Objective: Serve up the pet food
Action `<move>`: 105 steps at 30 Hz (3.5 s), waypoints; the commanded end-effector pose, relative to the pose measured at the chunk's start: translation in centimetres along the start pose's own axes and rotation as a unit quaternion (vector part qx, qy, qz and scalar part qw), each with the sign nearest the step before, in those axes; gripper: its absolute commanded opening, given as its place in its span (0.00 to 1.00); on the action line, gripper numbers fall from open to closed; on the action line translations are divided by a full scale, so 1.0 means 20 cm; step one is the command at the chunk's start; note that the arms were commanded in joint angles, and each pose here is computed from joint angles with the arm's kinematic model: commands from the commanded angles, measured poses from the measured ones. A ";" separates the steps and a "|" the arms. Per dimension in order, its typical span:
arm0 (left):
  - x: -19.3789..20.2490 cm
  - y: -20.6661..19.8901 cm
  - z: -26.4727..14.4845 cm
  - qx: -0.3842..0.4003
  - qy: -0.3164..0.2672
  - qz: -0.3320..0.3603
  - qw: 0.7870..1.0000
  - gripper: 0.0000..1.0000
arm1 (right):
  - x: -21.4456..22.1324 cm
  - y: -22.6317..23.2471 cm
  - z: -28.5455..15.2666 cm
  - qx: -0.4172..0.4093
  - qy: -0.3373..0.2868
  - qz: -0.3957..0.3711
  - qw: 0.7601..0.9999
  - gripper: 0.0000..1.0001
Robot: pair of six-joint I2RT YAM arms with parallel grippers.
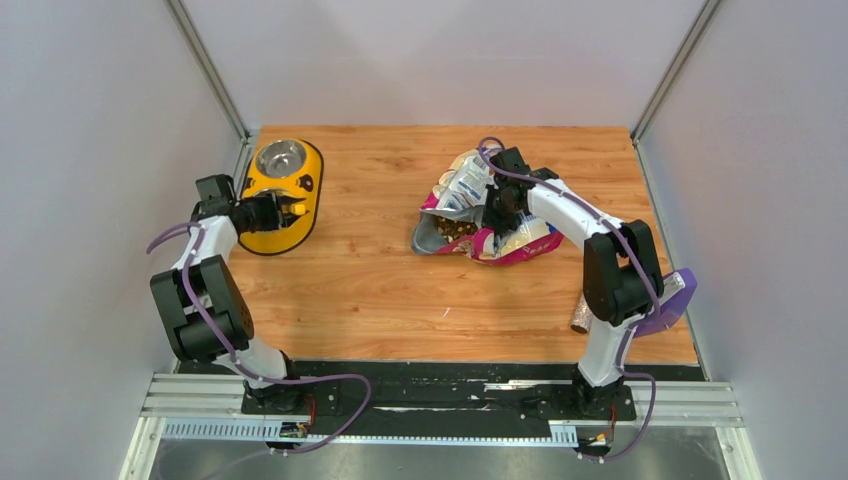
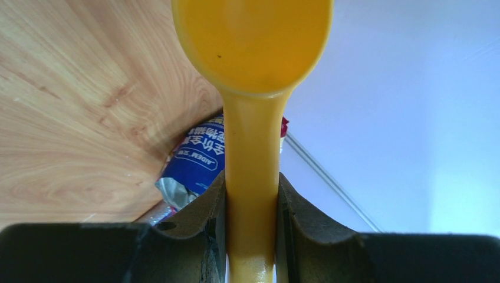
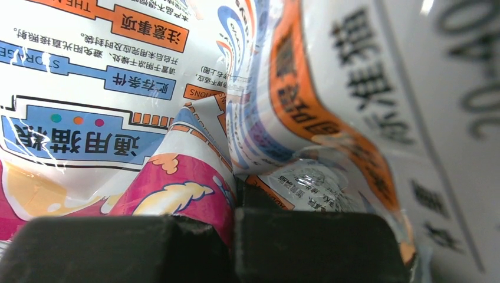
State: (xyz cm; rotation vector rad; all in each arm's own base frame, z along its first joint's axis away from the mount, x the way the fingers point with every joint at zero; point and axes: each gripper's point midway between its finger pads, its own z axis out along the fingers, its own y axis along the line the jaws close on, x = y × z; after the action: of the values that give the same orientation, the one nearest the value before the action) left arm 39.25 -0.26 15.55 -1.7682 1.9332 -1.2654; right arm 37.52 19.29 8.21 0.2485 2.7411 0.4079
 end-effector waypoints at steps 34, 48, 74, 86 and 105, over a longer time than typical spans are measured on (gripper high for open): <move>0.63 0.18 -0.19 -0.041 0.058 0.442 0.894 0.00 | -0.13 0.11 -0.11 -0.032 -0.047 -0.002 0.998 0.00; 0.93 0.64 -0.22 -0.124 0.135 0.762 0.622 0.00 | -0.09 0.24 -0.23 -0.045 -0.069 -0.030 0.996 0.00; 1.21 0.64 -0.01 -0.238 0.190 0.809 0.502 0.00 | -0.06 0.25 -0.30 -0.048 -0.097 -0.060 0.992 0.00; 1.18 0.70 0.15 -0.334 0.204 0.783 0.484 0.00 | -0.09 0.17 -0.24 -0.005 -0.117 -0.052 0.992 0.00; 1.12 0.68 0.42 -0.314 0.167 0.819 0.450 0.00 | -0.01 -0.06 0.00 0.039 -0.055 0.014 0.998 0.00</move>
State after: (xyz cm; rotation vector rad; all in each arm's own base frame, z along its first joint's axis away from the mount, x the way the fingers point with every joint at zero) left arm 28.21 -24.51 9.11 0.8663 2.8595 0.0022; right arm 37.01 19.44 9.35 0.2641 2.6443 0.3304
